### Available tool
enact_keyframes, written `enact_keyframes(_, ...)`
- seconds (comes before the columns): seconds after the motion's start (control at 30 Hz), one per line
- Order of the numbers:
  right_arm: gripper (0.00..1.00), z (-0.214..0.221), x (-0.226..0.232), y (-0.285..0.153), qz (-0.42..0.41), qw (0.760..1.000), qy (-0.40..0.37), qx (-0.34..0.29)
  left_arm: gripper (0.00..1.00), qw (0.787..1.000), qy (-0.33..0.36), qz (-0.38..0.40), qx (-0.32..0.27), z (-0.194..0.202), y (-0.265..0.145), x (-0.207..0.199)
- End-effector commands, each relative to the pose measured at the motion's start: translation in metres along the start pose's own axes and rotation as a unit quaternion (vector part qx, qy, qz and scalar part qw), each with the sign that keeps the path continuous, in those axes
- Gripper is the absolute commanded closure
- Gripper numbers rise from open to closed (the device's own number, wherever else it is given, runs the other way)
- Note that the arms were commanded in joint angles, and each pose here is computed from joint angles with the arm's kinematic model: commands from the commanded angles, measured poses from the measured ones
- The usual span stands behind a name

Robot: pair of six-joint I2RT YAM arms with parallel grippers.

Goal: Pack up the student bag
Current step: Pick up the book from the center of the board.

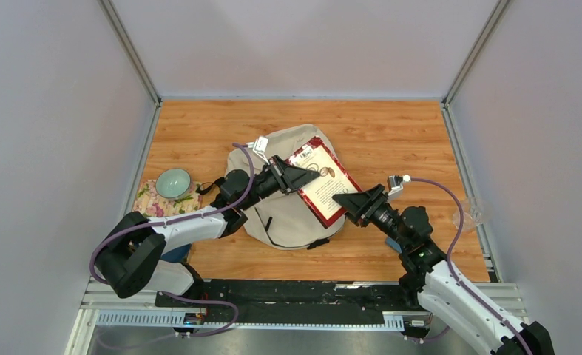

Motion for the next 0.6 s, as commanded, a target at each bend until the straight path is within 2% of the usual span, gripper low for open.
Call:
enact_keyframes(0.0,0.5,-0.004,0.028,-0.002,-0.06,0.998,0.003,-0.006,1.0,0.997,0.005,0.071,-0.013,-0.004,-0.001,-0.029)
enact_keyframes(0.1,0.82,-0.004,0.031,-0.005,-0.06,0.998,0.0,-0.011,1.0,0.997,0.005,0.071,-0.01,-0.004,-0.002,-0.029)
enact_keyframes(0.13,1.0,-0.005,0.03,-0.008,-0.053,0.998,-0.002,-0.017,1.0,0.997,0.008,0.07,0.004,-0.001,-0.001,-0.027)
enact_keyframes(0.2,1.0,-0.004,0.022,-0.012,-0.009,1.0,-0.012,-0.02,0.8,0.998,0.023,0.048,0.031,0.001,0.004,-0.024)
enact_keyframes(0.27,1.0,-0.011,0.025,-0.022,0.006,0.998,-0.028,-0.053,0.57,0.994,0.043,0.024,0.094,0.01,0.008,-0.019)
enact_keyframes(0.3,1.0,-0.01,0.017,-0.027,0.049,0.997,-0.037,-0.052,0.54,0.988,0.076,-0.011,0.131,0.011,0.012,-0.014)
enact_keyframes(0.37,1.0,-0.019,0.018,-0.04,0.073,0.991,-0.051,-0.095,0.48,0.974,0.103,-0.054,0.192,0.019,0.01,-0.002)
enact_keyframes(0.4,1.0,-0.018,0.005,-0.047,0.12,0.986,-0.056,-0.1,0.46,0.957,0.144,-0.099,0.23,0.023,0.005,0.011)
enact_keyframes(0.47,1.0,-0.028,0.008,-0.062,0.138,0.977,-0.063,-0.148,0.41,0.93,0.222,-0.153,0.251,0.027,-0.003,0.029)
enact_keyframes(0.5,1.0,-0.026,0.0,-0.07,0.17,0.972,-0.063,-0.149,0.4,0.913,0.235,-0.195,0.27,0.032,-0.016,0.039)
enact_keyframes(0.53,1.0,-0.032,-0.001,-0.076,0.185,0.965,-0.065,-0.174,0.38,0.901,0.262,-0.224,0.264,0.031,-0.021,0.046)
enact_keyframes(0.57,1.0,-0.033,-0.002,-0.08,0.195,0.961,-0.068,-0.183,0.37,0.885,0.293,-0.231,0.279,0.037,-0.027,0.051)
Point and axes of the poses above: each gripper's point midway between its finger pads, its own y axis out along the fingers, its own x axis along the line the jaws close on, z = x × y, the point moved 7 cm from there along -y, back along the fingers, and after that the axes turned 9 degrees about -y, right-handed, at the moved point
